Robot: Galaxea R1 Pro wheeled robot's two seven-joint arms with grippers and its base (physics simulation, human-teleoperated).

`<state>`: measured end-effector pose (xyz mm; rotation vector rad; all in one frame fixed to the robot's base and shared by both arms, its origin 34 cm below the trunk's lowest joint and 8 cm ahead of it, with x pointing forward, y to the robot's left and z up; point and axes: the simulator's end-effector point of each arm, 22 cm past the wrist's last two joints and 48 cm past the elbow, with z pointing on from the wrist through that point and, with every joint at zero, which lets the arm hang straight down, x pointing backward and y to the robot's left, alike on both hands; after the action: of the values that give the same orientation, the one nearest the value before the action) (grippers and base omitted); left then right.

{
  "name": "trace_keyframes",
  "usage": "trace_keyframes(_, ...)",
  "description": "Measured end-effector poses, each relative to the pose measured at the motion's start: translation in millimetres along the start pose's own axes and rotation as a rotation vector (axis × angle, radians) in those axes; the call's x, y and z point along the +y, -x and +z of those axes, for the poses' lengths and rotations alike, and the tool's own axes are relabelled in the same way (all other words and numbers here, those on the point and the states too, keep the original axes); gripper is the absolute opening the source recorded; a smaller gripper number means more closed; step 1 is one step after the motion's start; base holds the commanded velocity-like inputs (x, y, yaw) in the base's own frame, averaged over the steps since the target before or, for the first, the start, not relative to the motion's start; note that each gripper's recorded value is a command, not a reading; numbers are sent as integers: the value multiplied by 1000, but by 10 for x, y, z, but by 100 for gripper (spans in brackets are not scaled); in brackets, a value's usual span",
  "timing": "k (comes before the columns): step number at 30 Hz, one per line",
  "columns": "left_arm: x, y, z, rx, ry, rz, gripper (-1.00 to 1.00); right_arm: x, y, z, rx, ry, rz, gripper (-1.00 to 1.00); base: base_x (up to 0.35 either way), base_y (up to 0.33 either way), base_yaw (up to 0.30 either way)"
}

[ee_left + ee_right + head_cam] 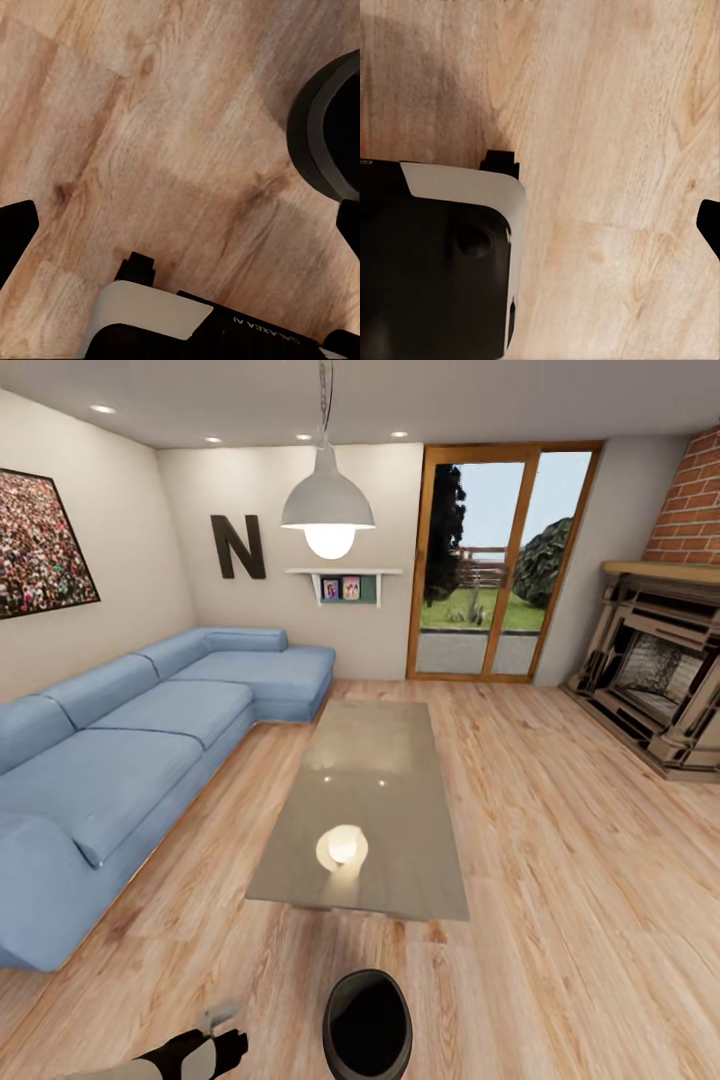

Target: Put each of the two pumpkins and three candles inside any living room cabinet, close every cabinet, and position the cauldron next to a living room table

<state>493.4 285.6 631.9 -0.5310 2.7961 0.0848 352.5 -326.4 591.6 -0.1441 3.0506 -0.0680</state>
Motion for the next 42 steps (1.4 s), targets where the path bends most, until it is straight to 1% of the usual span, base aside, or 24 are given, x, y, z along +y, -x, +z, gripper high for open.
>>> trace_keyframes(1,46,-109,9,13,6,1,100,1,2,-2,-1,0,1,100,0,0,0)
trace_keyframes(10,269,-541,17,61,33,6,100,6,25,-26,-13,1,5,100,0,0,0)
trace_keyframes(11,302,-622,17,70,37,7,100,14,24,-27,-14,1,4,100,0,0,0)
trace_keyframes(14,338,-700,11,78,41,8,100,54,42,-34,-19,5,4,100,0,0,0)
trace_keyframes(15,382,-795,10,89,46,10,100,83,48,-35,-20,8,4,100,0,0,0)
trace_keyframes(31,410,-860,-9,93,52,16,100,81,45,-52,-20,2,2,100,0,0,0)
trace_keyframes(33,410,-861,-9,93,52,17,100,131,-156,-25,5,8,-1,100,0,0,0)
trace_keyframes(36,412,-863,-10,94,52,17,100,216,-348,-3,29,19,-4,100,0,0,0)
trace_keyframes(42,408,-859,-9,93,51,17,100,257,-434,5,39,24,-4,100,0,0,0)
